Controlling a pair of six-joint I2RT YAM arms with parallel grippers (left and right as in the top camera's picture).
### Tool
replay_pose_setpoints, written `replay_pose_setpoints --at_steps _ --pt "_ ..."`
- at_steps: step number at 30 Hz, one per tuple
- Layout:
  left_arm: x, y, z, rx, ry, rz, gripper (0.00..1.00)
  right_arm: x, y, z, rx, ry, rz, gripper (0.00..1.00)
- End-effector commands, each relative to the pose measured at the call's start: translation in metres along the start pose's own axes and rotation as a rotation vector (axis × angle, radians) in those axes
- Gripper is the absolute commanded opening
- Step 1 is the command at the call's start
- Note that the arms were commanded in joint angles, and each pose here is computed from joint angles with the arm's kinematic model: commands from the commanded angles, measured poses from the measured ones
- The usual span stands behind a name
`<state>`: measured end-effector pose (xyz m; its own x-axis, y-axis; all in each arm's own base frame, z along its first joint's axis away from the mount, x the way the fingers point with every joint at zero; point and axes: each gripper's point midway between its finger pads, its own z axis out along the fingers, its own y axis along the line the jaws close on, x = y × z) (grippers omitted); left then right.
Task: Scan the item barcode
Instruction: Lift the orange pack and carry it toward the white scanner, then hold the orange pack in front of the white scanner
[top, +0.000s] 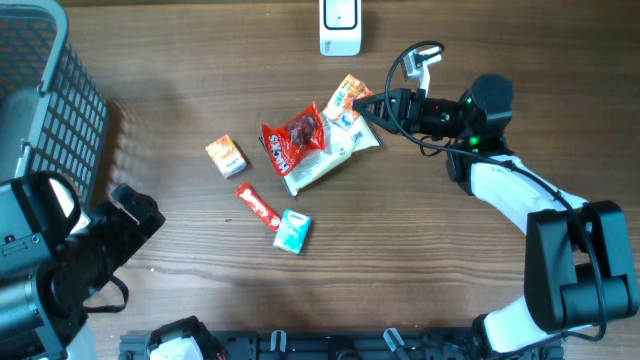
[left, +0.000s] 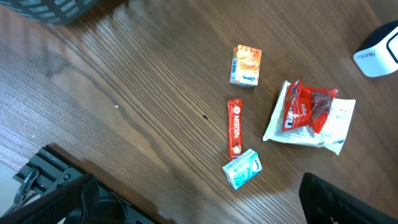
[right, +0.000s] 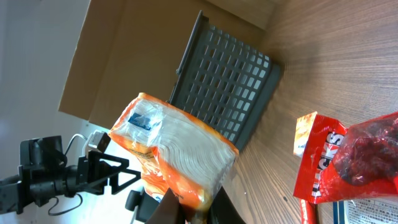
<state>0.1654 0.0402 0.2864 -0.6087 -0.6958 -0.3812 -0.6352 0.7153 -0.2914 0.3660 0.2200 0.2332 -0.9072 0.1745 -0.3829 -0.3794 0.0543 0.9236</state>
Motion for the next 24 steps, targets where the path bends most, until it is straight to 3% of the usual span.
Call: replay_pose_setpoints --at_steps 1,10,13,16,20,24 --pt "-0.001 0.002 0.000 -0.010 -0.006 -0.017 1.00 -0.011 -0.004 0.000 0.014 -0.051 0.037 0.05" --pt "-0.001 0.002 0.000 -0.010 -0.006 -0.017 1.00 -0.062 -0.010 0.003 0.140 -0.192 -0.050 0.05" --pt "-0.001 0.002 0.000 -0.010 -0.006 -0.017 1.00 -0.078 -0.044 -0.003 0.381 -0.225 -0.018 0.05" --pt "-0.001 0.002 0.000 -0.010 -0.006 -0.017 1.00 -0.089 -0.076 -0.028 0.790 -0.264 -0.049 0.05" --pt "-0.001 0.002 0.000 -0.010 -0.006 -0.017 1.00 -0.107 -0.057 -0.050 1.112 -0.266 -0.209 0.05" --pt "-0.001 0.002 0.000 -0.010 -0.006 -0.017 1.00 -0.131 -0.034 -0.066 1.318 -0.383 -0.331 0.05"
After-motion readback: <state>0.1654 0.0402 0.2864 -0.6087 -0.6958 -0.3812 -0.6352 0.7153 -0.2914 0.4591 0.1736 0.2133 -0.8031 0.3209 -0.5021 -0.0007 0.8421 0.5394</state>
